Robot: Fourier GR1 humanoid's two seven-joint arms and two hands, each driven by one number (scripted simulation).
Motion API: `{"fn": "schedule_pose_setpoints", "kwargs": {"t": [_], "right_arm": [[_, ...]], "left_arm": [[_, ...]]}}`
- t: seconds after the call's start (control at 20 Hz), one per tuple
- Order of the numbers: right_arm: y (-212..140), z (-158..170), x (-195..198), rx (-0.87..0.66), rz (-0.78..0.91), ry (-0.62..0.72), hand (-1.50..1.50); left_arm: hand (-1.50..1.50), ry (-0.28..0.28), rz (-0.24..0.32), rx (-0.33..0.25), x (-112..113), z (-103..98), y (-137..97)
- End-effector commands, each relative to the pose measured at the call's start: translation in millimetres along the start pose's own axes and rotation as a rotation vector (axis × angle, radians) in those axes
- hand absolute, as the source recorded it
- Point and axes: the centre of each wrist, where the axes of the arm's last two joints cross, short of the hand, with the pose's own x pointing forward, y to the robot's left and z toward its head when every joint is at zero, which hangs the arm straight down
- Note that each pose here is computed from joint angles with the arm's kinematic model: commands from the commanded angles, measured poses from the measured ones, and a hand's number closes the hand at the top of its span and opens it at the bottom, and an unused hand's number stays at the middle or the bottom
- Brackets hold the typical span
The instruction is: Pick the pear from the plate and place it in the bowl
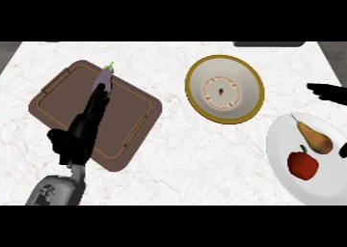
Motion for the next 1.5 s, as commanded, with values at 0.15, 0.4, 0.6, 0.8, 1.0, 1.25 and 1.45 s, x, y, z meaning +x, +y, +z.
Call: {"fn": "schedule_pose_setpoints", "kwargs": {"t": [0.15, 0.4, 0.6, 0.8, 1.0, 1.25, 1.45], "right_arm": [[9, -9, -9, 0.002, -0.093, -0.045, -1.5], [13, -7, -19, 0.026, -0.139, -0.014, -1.5], [16, -6, -19, 0.015, -0.154, -0.014, -1.5], [32, -21, -36, 0.03, -0.167, 0.018, -1.5], [36, -16, -48, 0.01, -0.164, 0.006, -1.5], [48, -35, -58, -0.001, -0.09, 0.038, -1.5], [58, -31, -71, -0.033, 0.011, 0.099, -1.5]], "left_arm": [[0.0, -0.004, -0.012, 0.009, -6, 2, 4], [0.0, -0.012, 0.002, 0.006, 15, -6, 10], [0.0, -0.006, -0.011, 0.011, -2, -10, -1], [0.0, -0.01, -0.004, 0.009, 12, -9, -3], [0.0, -0.018, -0.005, 0.001, -2, -6, 17], [0.0, -0.001, 0.007, -0.002, 1, -2, -8], [0.0, -0.014, 0.002, -0.009, 13, -3, 12]]}}
